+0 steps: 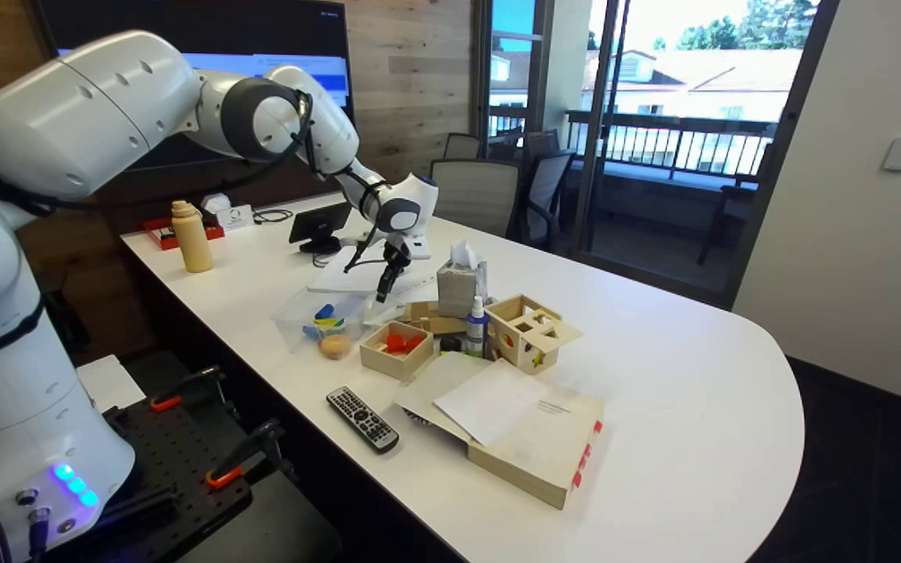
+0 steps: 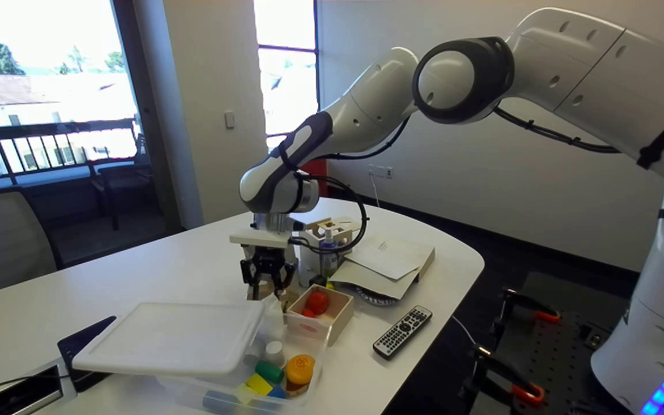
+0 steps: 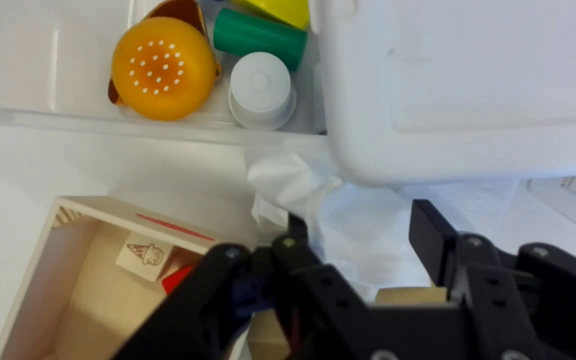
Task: Pick up the wipe and clean the remote
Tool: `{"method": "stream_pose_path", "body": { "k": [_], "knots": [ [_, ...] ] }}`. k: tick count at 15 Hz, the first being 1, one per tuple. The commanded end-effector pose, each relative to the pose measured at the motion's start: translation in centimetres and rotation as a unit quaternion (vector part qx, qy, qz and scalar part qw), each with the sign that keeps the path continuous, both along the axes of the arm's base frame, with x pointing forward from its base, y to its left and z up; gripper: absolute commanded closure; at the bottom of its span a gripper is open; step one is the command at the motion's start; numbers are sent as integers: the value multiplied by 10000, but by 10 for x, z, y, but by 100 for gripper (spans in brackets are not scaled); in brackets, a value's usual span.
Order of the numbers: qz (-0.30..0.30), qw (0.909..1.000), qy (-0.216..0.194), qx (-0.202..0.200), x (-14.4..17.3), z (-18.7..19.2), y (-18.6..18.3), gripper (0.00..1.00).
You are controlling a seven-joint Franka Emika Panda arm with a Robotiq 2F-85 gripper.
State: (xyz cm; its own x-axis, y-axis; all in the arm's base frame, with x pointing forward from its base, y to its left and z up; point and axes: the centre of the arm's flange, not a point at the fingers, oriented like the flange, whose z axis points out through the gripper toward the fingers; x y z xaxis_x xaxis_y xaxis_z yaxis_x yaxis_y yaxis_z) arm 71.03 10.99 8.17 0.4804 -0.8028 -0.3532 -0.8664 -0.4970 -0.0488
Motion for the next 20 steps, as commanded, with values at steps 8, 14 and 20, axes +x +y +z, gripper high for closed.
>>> {"method": "stream_pose_path", "body": {
  "k": [8,14,20],
  "knots": [
    [86,9958,-909,113,9,157,6,0],
    [-541,9770,-1677,-1202,9,192,-17,0],
    [-903,9630,-1455,-2081,-2,191,-20,0]
  ]
}}
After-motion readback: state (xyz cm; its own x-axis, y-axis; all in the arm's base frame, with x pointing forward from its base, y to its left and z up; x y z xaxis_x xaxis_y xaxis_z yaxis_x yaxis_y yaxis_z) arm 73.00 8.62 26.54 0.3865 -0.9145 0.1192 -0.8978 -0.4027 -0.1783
